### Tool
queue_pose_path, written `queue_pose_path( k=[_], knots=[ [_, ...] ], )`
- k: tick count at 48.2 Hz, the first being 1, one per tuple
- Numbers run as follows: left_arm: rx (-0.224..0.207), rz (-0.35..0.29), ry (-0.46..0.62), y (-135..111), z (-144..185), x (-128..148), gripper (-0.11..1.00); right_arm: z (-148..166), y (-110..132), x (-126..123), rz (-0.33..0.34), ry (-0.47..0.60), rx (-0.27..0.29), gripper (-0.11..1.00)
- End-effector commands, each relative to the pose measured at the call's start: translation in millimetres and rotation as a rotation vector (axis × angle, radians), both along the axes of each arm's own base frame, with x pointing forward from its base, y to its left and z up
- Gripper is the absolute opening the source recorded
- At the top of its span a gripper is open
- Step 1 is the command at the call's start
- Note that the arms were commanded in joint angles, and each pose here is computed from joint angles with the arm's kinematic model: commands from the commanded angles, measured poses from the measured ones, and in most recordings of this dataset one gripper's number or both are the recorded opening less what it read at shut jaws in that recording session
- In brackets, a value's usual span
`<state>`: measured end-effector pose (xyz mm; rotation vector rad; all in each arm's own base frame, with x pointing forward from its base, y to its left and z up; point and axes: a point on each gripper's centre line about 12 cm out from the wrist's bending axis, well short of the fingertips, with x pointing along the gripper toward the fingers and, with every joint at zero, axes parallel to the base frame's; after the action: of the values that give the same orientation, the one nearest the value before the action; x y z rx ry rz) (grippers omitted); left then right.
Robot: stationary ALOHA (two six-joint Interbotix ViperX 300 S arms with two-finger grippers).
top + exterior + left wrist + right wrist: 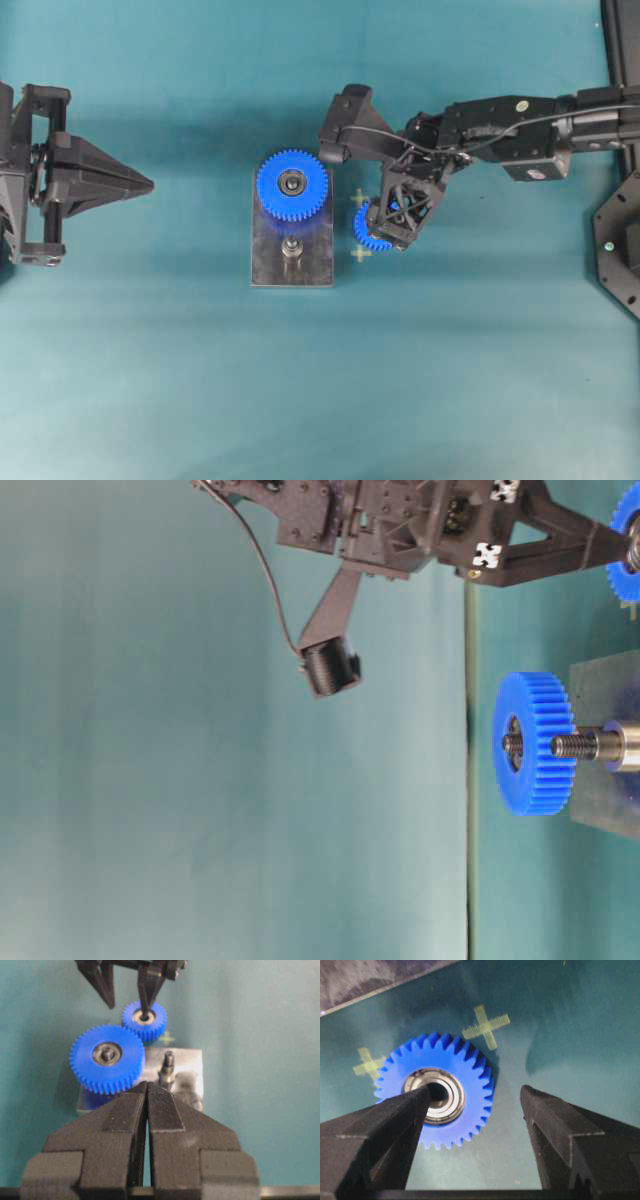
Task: Fit the small gear onto the shaft.
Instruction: 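Lift the small blue gear and carry it toward the empty shaft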
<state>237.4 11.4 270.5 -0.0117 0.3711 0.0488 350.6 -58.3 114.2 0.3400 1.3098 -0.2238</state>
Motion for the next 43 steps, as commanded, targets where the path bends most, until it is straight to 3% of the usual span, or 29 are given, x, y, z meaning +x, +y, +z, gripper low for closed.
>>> queue_pose_path(
  k=[1,24,27,34,43],
  knots=[
    [0.001,0.002,-0.018,0,6,1,0.00,5,-2,4,-0.006,-0.008,-0.004,0.80],
    [-0.001,0.002,-0.015,0,4,0,0.00,-7,-2,1,-0.001,0.052,0.000,0.74],
    [-0.001,0.002,-0.012,0,3,0,0.00,-6,-2,1,0.001,0.049,-0.001,0.66],
    [-0.003,0.003,0.001,0,-2,-2,0.00,-5,-2,2,0.002,0.046,-0.002,0.34],
    [-0.009,0.005,0.009,0,-5,-3,0.00,16,-1,10,-0.002,-0.012,-0.006,0.35]
  ],
)
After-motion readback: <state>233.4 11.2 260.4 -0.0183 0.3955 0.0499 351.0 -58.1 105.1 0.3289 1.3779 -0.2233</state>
